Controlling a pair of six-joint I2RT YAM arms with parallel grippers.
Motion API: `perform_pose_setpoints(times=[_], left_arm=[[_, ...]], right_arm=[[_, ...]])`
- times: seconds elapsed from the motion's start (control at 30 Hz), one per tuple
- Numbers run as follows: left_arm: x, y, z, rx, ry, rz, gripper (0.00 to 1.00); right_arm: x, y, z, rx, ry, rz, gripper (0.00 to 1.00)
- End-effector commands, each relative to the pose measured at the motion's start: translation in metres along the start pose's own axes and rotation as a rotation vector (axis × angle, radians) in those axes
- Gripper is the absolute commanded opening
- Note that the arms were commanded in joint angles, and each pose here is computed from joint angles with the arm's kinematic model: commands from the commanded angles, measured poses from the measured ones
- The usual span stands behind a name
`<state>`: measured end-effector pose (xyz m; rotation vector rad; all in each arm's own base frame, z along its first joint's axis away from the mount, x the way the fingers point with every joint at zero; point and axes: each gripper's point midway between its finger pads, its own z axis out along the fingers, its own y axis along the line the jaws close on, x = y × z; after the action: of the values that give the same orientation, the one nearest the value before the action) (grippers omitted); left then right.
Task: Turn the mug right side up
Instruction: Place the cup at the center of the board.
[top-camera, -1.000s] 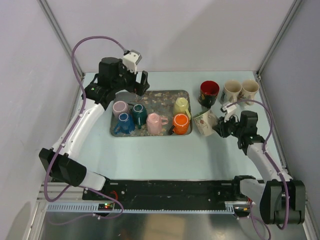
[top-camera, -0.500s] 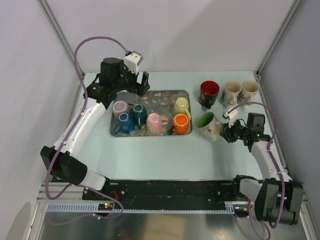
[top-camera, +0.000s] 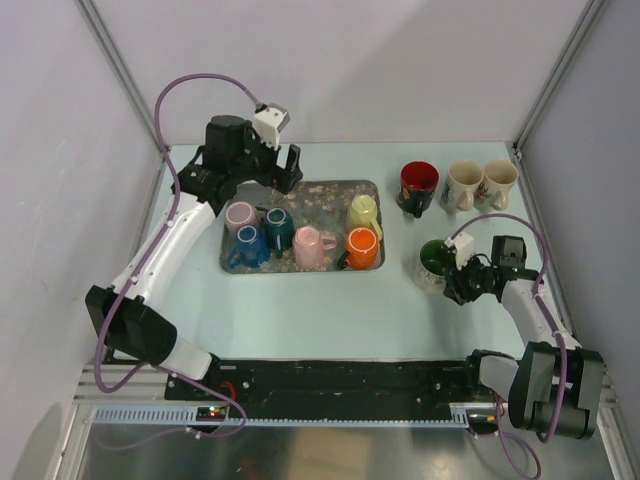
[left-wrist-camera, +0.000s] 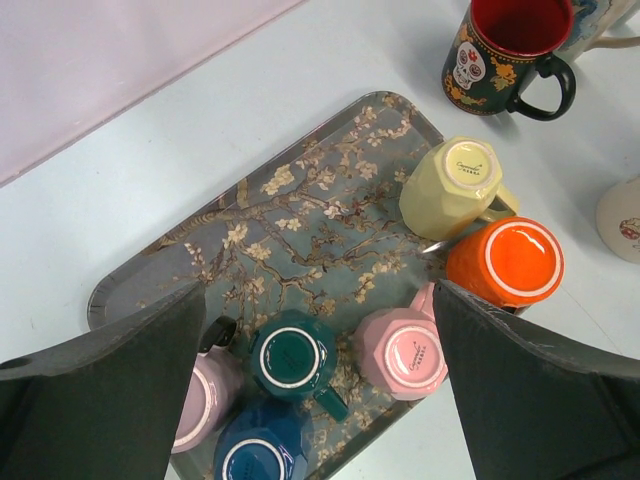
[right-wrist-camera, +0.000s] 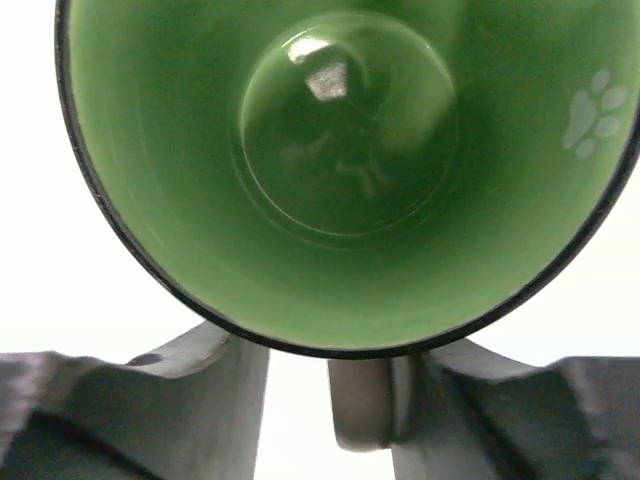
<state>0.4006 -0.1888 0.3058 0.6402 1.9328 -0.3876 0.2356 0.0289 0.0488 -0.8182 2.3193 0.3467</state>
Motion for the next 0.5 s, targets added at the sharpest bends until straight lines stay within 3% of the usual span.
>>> perform_pose_setpoints(times=[0.0,0.13,0.33,0.47], left_arm=[[-0.009,-0.003,-0.002,0.02,-0.041,0.002,0.98],[-0.011,-0.003,-0.004,0.019,-0.046,-0.005,0.98],[-0.009,-0.003,-0.009,0.009,-0.05,0.003,0.98],[-0.008,-0.003,-0.012,0.004,-0.049,-0.001,0.98]], right_arm=[[-0.019,-0.004,-0.002,-0.01,-0.053,-0.016,0.39],[-0.038,-0.004,0.007,-0.033,-0.069,-0.003,0.17],[-0.071,-0.002,0.03,-0.005,-0.104,-0.064,0.03],[-0.092,-0.018,0.043,0.095,-0.123,-0.021,0.0]])
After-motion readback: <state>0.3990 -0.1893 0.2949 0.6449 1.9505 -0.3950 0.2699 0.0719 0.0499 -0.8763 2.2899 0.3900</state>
